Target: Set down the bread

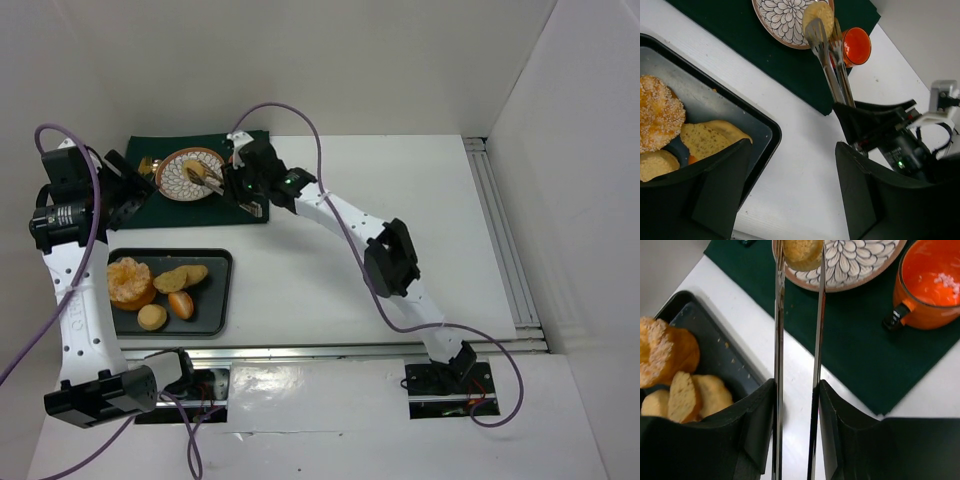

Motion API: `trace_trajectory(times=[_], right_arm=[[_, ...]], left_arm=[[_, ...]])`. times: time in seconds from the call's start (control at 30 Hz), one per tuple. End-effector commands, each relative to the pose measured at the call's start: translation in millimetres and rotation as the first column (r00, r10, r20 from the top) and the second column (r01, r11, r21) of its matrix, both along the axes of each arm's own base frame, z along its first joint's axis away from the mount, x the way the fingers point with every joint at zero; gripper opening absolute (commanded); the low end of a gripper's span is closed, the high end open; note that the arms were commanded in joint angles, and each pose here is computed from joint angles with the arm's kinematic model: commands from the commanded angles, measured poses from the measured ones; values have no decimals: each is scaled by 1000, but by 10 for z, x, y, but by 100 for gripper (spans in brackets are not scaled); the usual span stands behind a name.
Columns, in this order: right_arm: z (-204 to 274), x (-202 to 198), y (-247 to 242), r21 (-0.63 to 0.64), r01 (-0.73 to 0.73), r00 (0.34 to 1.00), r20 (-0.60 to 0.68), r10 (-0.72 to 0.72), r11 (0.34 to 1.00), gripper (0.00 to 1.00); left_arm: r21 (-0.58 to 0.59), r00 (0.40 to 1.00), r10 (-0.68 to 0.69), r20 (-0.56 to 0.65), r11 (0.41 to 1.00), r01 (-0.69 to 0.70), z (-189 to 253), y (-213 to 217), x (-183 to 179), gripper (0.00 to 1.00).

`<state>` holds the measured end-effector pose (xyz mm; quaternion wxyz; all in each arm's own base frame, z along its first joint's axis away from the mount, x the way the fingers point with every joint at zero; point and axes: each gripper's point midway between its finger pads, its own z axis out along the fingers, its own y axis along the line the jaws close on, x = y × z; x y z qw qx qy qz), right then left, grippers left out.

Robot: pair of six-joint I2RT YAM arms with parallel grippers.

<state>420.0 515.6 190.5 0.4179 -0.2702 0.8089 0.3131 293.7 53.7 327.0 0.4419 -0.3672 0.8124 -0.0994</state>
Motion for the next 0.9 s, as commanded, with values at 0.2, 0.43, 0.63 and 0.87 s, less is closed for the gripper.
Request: trace_trajectory(times=[0.2, 0.43, 0.63, 0.87], right_arm=[[224, 508, 595, 282, -80, 974, 228, 14, 956, 44], [29, 664, 535, 290, -53, 974, 224, -15, 956, 58], [331, 598, 513, 310, -83, 967, 255, 1, 947, 62], [756, 348, 368, 299, -123, 970, 238, 51, 946, 57]], left_arm=[[-24, 1000, 2, 27, 1000, -2, 24, -38, -26, 81], [26, 999, 33, 24, 999, -33, 58, 52, -76, 81], [22, 999, 33, 11, 999, -33, 1, 33, -133, 81], [15, 1000, 25, 8, 1000, -26, -61, 8, -160, 81]])
